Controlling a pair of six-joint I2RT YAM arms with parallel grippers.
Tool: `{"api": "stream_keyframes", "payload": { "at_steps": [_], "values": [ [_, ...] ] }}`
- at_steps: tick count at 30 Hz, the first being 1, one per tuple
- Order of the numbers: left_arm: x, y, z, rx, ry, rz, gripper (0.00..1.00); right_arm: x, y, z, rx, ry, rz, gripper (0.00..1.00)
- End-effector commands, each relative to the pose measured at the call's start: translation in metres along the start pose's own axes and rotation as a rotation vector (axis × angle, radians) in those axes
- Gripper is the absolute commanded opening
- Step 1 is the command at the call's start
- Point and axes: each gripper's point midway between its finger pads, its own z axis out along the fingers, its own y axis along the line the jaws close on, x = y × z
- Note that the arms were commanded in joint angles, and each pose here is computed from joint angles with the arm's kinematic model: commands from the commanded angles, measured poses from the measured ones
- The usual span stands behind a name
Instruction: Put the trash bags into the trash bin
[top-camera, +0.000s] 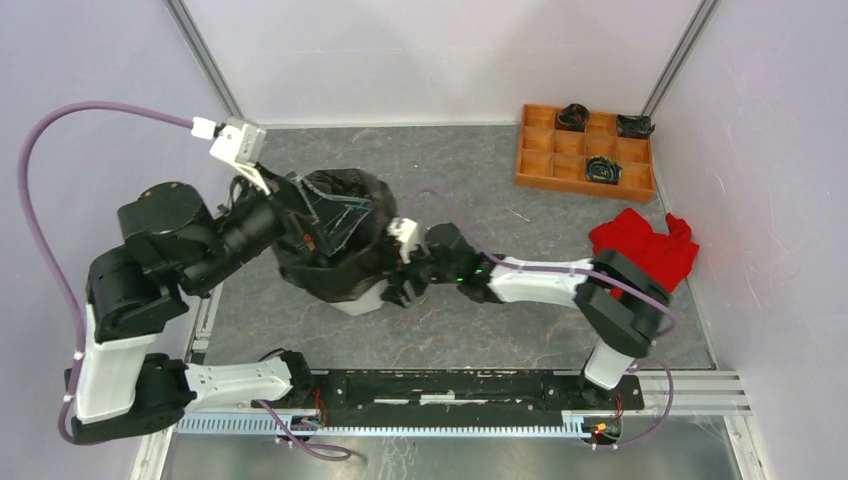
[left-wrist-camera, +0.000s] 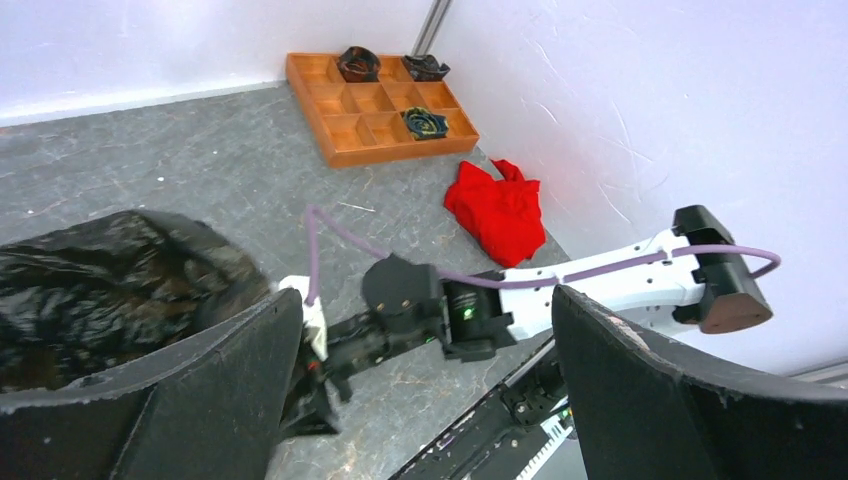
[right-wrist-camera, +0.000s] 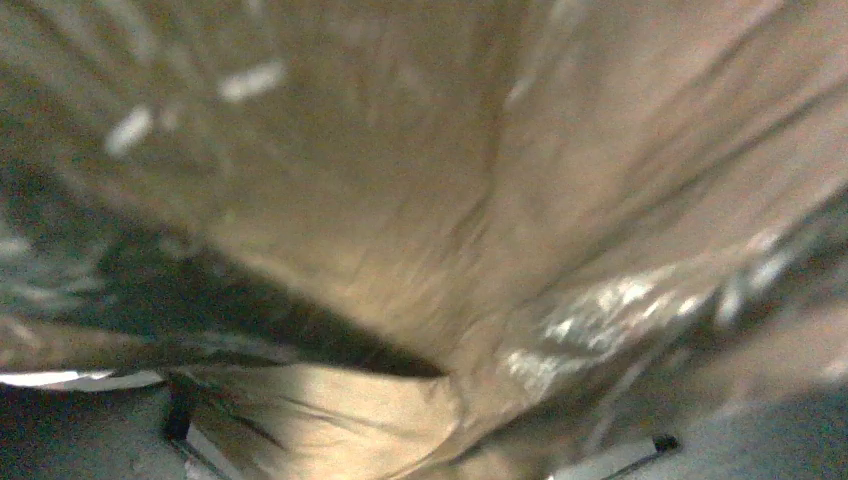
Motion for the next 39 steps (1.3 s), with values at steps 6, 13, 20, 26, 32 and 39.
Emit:
{"api": "stream_keyframes", "payload": {
  "at_steps": [6,13,20,26,32,39],
  "values": [
    [0.021,0.029,-0.018,-0.089,0.037,0.025,1.00,-0.050,0.084,0.070,-0.155,-0.080,-0.129,0.80],
    [0.019,0.039,-0.032,-0.095,-0.013,0.016,1.00,-0.038,0.043,0.037,-0.060,-0.114,0.004,0.80],
    [0.013,0.041,-0.040,-0.090,-0.041,0.023,1.00,-0.068,-0.034,0.030,0.045,-0.267,0.206,0.81],
    [0.015,0.042,-0.047,-0.077,-0.047,0.019,1.00,-0.124,-0.078,0.077,0.044,-0.425,0.339,0.82],
    [0.021,0.046,-0.052,-0.075,-0.038,0.021,1.00,-0.162,-0.086,0.134,-0.063,-0.514,0.429,0.83],
    [0.026,0.044,-0.046,-0.070,-0.024,0.029,1.00,-0.165,-0.026,0.181,-0.205,-0.489,0.446,0.82]
  ]
}}
